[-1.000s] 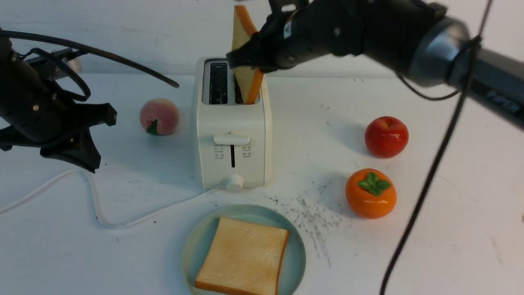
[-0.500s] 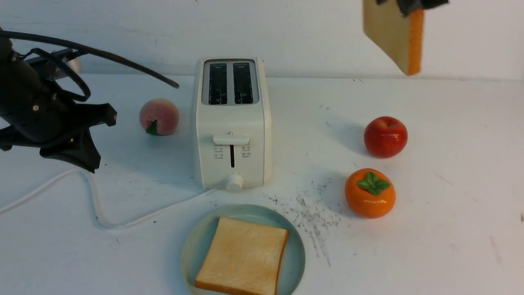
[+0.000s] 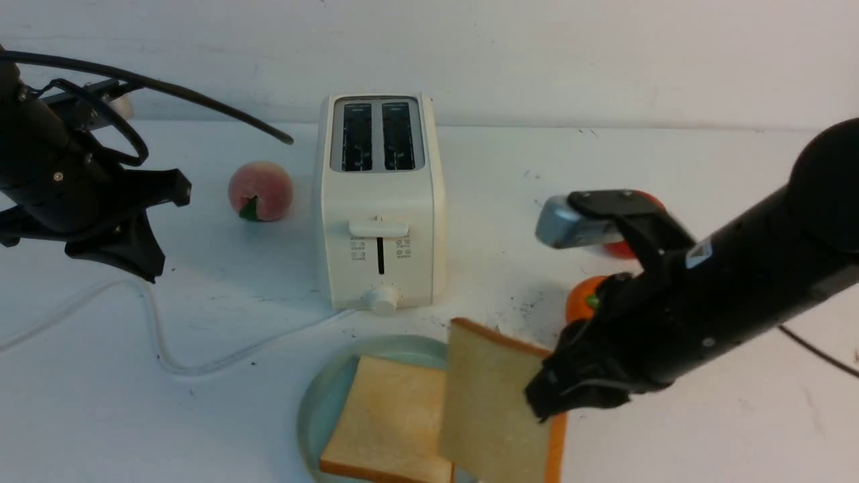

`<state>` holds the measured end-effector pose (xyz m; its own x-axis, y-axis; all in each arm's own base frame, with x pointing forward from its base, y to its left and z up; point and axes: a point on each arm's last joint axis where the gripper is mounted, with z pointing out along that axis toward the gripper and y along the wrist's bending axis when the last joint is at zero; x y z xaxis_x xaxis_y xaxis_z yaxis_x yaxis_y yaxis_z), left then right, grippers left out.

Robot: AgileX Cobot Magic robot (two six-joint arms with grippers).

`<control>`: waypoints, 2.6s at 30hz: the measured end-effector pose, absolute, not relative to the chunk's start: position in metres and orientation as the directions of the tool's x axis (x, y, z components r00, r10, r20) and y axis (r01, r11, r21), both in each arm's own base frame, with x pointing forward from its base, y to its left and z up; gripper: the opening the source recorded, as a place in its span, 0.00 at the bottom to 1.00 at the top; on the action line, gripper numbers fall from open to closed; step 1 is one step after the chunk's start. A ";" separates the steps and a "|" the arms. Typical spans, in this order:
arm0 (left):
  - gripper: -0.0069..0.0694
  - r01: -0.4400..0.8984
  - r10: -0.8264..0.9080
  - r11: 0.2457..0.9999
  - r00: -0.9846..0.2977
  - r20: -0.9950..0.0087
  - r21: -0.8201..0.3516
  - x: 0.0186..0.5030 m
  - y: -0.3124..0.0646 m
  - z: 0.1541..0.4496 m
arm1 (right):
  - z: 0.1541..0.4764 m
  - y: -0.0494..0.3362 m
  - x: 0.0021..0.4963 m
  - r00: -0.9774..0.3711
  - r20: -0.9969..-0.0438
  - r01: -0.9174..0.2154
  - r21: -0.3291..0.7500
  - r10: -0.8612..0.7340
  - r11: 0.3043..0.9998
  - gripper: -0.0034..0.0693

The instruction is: Take toasted bread from bread machine on white table place on plate.

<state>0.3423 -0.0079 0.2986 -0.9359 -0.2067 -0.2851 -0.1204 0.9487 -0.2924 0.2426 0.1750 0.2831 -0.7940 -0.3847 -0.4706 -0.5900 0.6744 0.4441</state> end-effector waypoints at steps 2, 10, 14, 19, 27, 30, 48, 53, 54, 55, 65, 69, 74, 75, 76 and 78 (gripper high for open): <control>0.09 -0.121 -0.208 0.948 -0.936 -0.285 -0.296 0.342 -0.008 0.299 | 0.277 0.189 0.249 -0.779 -0.508 -0.619 0.528 -0.368 0.581 0.21; 0.10 -0.122 -0.212 0.945 -0.935 -0.283 -0.304 0.342 -0.009 0.299 | 0.247 0.213 0.278 -0.788 -0.528 -0.612 0.614 -0.316 0.498 0.21; 0.10 -0.122 -0.212 0.945 -0.935 -0.283 -0.305 0.342 -0.009 0.299 | 0.229 0.219 0.288 -0.805 -0.489 -0.593 0.631 -0.337 0.500 0.21; 0.11 -0.122 -0.212 0.945 -0.935 -0.283 -0.305 0.342 -0.009 0.299 | 0.220 0.222 0.294 -0.801 -0.472 -0.599 0.624 -0.369 0.501 0.21; 0.11 -0.122 -0.212 0.945 -0.935 -0.283 -0.304 0.342 -0.009 0.299 | 0.218 0.222 0.296 -0.789 -0.478 -0.615 0.603 -0.386 0.509 0.21; 0.12 -0.122 -0.212 0.945 -0.935 -0.283 -0.304 0.342 -0.009 0.299 | 0.215 0.221 0.298 -0.784 -0.483 -0.621 0.584 -0.391 0.523 0.21; 0.13 -0.122 -0.212 0.945 -0.935 -0.283 -0.304 0.342 -0.009 0.299 | 0.208 0.213 0.311 -0.722 -0.551 -0.673 0.418 -0.419 0.610 0.48; 0.14 -0.122 -0.212 0.945 -0.935 -0.283 -0.304 0.342 -0.009 0.299 | 0.208 0.213 0.315 -0.716 -0.569 -0.669 0.395 -0.403 0.630 0.69; 0.14 -0.122 -0.212 0.945 -0.935 -0.283 -0.304 0.342 -0.009 0.299 | 0.208 0.212 0.315 -0.715 -0.573 -0.668 0.391 -0.400 0.634 0.74; 0.14 -0.122 -0.212 0.945 -0.935 -0.283 -0.304 0.342 -0.009 0.299 | 0.208 0.212 0.316 -0.714 -0.577 -0.667 0.387 -0.397 0.637 0.77; 0.14 -0.122 -0.212 0.945 -0.935 -0.283 -0.304 0.342 -0.009 0.299 | 0.218 0.211 0.328 -0.620 -0.631 -0.729 0.245 -0.465 0.640 0.88; 0.14 -0.122 -0.212 0.945 -0.936 -0.282 -0.304 0.342 -0.009 0.299 | 0.237 0.213 0.338 -0.577 -0.659 -0.748 0.186 -0.484 0.637 0.84; 0.14 -0.122 -0.210 0.945 -0.938 -0.277 -0.304 0.342 -0.009 0.299 | 0.273 0.205 0.339 -0.539 -0.635 -0.763 0.089 -0.554 0.640 0.72; 0.14 -0.122 -0.210 0.945 -0.938 -0.277 -0.304 0.342 -0.009 0.299 | 0.284 0.200 0.337 -0.537 -0.621 -0.760 0.062 -0.571 0.647 0.69; 0.14 -0.122 -0.210 0.945 -0.938 -0.277 -0.304 0.342 -0.009 0.299 | 0.287 0.199 0.337 -0.535 -0.623 -0.756 0.053 -0.570 0.652 0.68; 0.14 -0.122 -0.210 0.945 -0.938 -0.277 -0.304 0.342 -0.009 0.299 | 0.316 0.180 0.332 -0.549 -0.578 -0.724 -0.031 -0.603 0.689 0.54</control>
